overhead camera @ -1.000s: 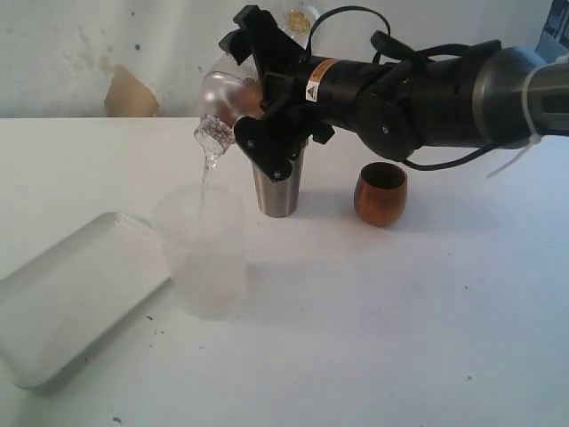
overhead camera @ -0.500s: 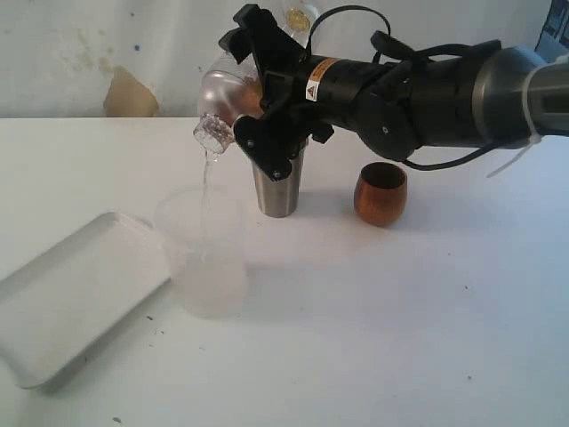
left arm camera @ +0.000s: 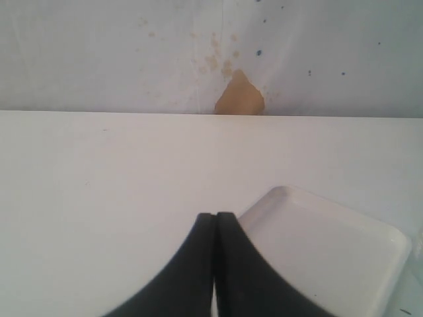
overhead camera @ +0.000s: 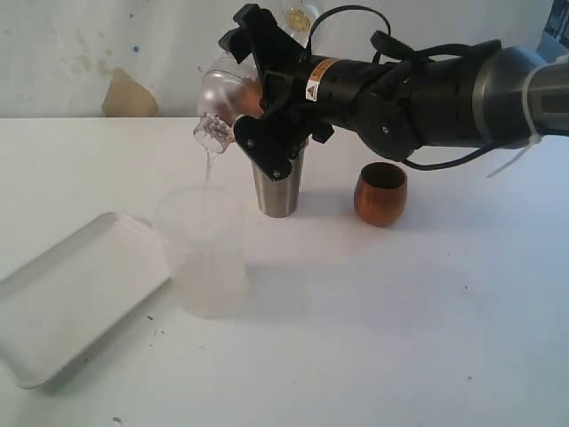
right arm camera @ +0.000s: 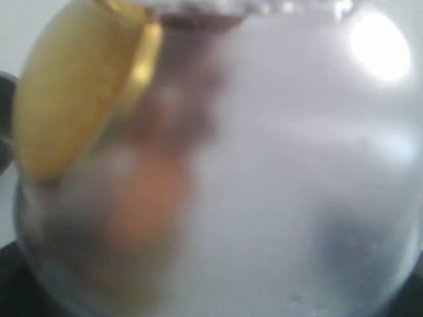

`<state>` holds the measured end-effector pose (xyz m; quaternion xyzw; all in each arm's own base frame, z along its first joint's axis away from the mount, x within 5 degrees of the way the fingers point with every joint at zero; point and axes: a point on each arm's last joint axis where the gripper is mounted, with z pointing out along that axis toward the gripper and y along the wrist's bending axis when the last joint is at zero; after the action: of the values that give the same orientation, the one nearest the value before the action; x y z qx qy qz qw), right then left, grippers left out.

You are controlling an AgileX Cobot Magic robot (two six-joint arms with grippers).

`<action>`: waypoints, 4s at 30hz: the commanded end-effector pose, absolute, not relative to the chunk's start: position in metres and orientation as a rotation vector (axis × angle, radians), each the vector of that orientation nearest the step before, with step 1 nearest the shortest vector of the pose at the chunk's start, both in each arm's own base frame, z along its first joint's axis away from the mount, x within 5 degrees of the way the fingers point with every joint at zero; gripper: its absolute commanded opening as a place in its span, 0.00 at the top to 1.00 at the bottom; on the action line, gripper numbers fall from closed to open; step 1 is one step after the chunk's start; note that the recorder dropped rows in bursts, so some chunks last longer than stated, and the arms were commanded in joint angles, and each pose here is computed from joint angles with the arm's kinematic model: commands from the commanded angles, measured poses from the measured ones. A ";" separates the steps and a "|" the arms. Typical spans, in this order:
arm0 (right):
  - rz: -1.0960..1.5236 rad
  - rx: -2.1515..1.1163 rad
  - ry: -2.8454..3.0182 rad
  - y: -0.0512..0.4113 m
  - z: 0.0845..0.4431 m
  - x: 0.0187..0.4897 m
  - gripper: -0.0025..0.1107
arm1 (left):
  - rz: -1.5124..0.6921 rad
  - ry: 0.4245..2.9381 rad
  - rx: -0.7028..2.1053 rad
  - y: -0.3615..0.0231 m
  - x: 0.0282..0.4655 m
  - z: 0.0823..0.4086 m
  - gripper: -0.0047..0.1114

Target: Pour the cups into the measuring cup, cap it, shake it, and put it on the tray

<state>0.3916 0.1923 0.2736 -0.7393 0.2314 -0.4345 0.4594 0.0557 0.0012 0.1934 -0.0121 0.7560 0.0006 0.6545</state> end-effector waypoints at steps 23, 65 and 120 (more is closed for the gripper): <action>-1.068 -1.772 0.592 0.190 0.284 0.392 0.98 | -0.007 1.716 -0.036 0.001 0.055 0.192 0.96; -1.300 -1.793 0.127 0.207 0.295 0.384 0.98 | -0.007 1.716 -0.036 0.001 0.055 0.192 0.96; -1.419 -1.657 -0.441 0.235 0.273 0.376 0.98 | -0.007 1.716 -0.036 0.001 0.055 0.192 0.96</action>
<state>0.3802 0.2320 0.2636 -0.6920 -0.1432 -0.5585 0.4345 0.0557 0.0012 0.1934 -0.0121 0.7560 0.0006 0.6545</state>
